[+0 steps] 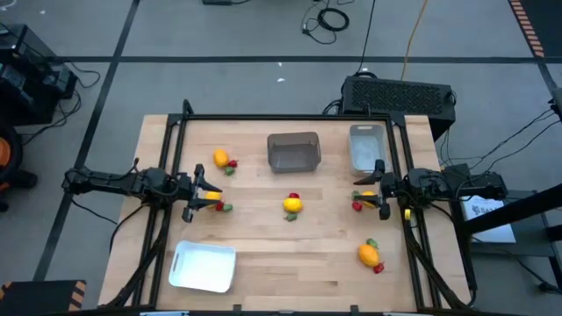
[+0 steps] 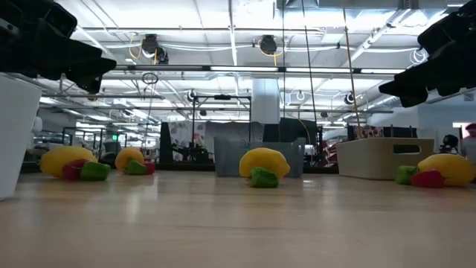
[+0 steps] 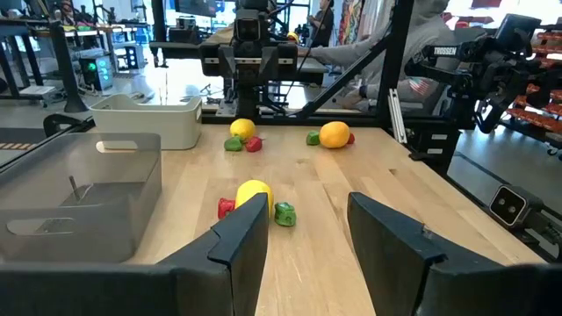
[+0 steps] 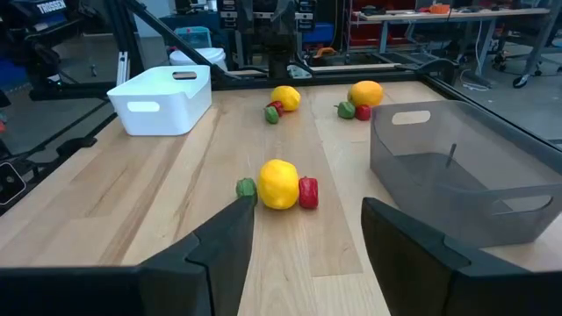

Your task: Sort produce into baskets

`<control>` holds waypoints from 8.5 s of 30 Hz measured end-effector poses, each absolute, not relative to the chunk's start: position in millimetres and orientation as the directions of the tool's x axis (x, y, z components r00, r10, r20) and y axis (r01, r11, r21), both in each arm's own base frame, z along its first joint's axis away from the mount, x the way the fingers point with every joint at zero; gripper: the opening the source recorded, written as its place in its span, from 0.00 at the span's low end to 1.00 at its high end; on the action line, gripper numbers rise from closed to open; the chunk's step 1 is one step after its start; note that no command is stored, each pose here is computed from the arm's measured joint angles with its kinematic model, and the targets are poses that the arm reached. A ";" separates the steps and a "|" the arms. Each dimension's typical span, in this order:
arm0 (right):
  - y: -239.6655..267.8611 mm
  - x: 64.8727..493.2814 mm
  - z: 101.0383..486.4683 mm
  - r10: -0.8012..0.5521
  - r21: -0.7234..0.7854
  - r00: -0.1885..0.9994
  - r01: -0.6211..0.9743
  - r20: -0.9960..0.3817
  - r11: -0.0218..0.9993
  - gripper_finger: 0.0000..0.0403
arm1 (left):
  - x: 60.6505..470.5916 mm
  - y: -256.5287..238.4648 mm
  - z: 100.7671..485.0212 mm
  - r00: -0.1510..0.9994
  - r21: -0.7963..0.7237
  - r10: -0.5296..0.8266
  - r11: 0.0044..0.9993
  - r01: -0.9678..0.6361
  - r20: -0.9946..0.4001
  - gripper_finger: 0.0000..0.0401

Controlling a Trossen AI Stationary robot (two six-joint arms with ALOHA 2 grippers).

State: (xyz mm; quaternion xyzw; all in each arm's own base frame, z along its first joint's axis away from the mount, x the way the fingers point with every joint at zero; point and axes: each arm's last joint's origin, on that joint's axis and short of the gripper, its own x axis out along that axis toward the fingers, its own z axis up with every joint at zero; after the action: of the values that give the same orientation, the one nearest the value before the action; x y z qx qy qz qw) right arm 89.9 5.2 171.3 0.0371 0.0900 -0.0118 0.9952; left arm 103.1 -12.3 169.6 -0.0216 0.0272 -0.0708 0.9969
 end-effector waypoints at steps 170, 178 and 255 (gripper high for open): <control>9.8 373.5 143.5 0.018 0.034 0.482 0.025 -0.876 0.999 0.66 | 208.5 7.6 218.5 0.873 0.201 0.298 0.951 -0.236 -0.387 0.72; 9.4 372.3 142.6 0.011 0.030 0.470 0.034 -0.883 0.999 0.57 | 208.3 7.6 218.0 0.871 0.202 0.298 0.951 -0.235 -0.390 0.72; -72.1 302.8 265.6 0.025 0.038 0.038 0.372 -0.999 0.927 0.70 | 203.8 10.1 211.3 0.808 0.262 0.386 0.919 -0.295 -0.445 0.72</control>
State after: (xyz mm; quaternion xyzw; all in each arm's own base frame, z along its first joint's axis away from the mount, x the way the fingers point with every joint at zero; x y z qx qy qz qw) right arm 302.8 -72.1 265.6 0.1456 0.6824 -0.1230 0.7057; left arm 203.8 10.1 211.3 0.0904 0.2524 0.1797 0.9465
